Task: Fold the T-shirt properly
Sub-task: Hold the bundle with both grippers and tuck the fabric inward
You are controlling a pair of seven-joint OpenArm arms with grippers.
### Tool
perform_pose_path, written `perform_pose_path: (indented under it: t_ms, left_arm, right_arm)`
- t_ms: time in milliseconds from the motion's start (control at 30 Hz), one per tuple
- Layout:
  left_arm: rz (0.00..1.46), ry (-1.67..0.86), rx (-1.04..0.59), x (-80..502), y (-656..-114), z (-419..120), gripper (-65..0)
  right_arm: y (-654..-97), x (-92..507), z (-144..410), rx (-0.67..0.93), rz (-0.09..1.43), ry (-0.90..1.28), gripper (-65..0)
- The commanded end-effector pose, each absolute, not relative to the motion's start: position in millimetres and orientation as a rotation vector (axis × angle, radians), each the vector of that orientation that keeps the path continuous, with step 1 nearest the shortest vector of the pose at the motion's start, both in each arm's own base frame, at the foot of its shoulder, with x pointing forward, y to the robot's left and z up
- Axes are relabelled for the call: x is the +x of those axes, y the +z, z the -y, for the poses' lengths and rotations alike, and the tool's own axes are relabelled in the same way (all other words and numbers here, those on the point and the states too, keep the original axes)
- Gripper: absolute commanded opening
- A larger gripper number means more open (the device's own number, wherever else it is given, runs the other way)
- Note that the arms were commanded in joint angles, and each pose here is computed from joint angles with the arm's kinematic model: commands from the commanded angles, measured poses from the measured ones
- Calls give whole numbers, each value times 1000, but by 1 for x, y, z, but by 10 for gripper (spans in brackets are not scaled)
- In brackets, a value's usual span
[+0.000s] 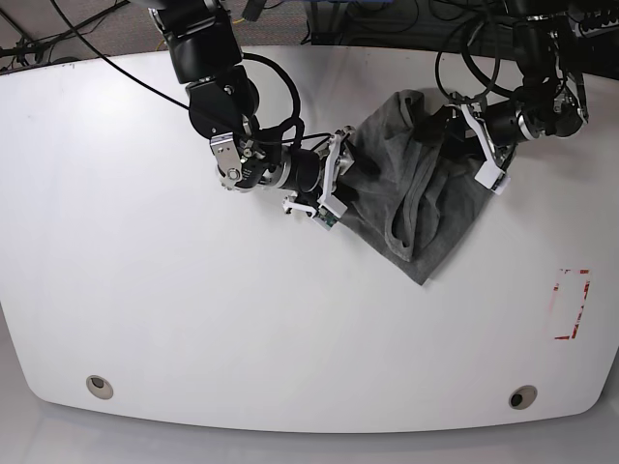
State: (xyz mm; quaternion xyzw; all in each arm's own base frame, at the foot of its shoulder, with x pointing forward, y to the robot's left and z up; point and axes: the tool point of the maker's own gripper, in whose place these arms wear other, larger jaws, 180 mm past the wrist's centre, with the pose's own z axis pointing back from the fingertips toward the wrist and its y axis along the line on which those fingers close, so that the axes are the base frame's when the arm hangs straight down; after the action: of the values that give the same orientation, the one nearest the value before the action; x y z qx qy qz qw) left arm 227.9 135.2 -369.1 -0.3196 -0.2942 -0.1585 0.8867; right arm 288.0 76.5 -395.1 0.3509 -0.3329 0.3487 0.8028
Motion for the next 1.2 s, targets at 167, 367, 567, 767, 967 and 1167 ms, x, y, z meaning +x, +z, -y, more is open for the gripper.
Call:
perform_pose_path:
  t_ms: [167,367,567,767,967,1167]
  left_arm:
    - [664,-427,-694,228,-346,-114,-344]
    - [674,-494,-704,219,-336,-98,-351]
    - [668,-487,-704,217,-338,-98,-376]
    - [674,-480,-698,219,-338,-100,-601]
    - [667,-471,-637,222,-343,-112,-633]
    - [699,-420,-607,228,-340,-126,-633]
  right_arm:
    - [-382,296,-81,767,760,746,-301]
    - [-381,296,-81,770,761,745,-301]
    - [-381,296,-81,771,761,745,-301]
    - [-380,296,-81,770,765,747,-301]
    - [-355,298,-85,762,826,786,-301]
    - [-336,301,-86,747,877,815,-311]
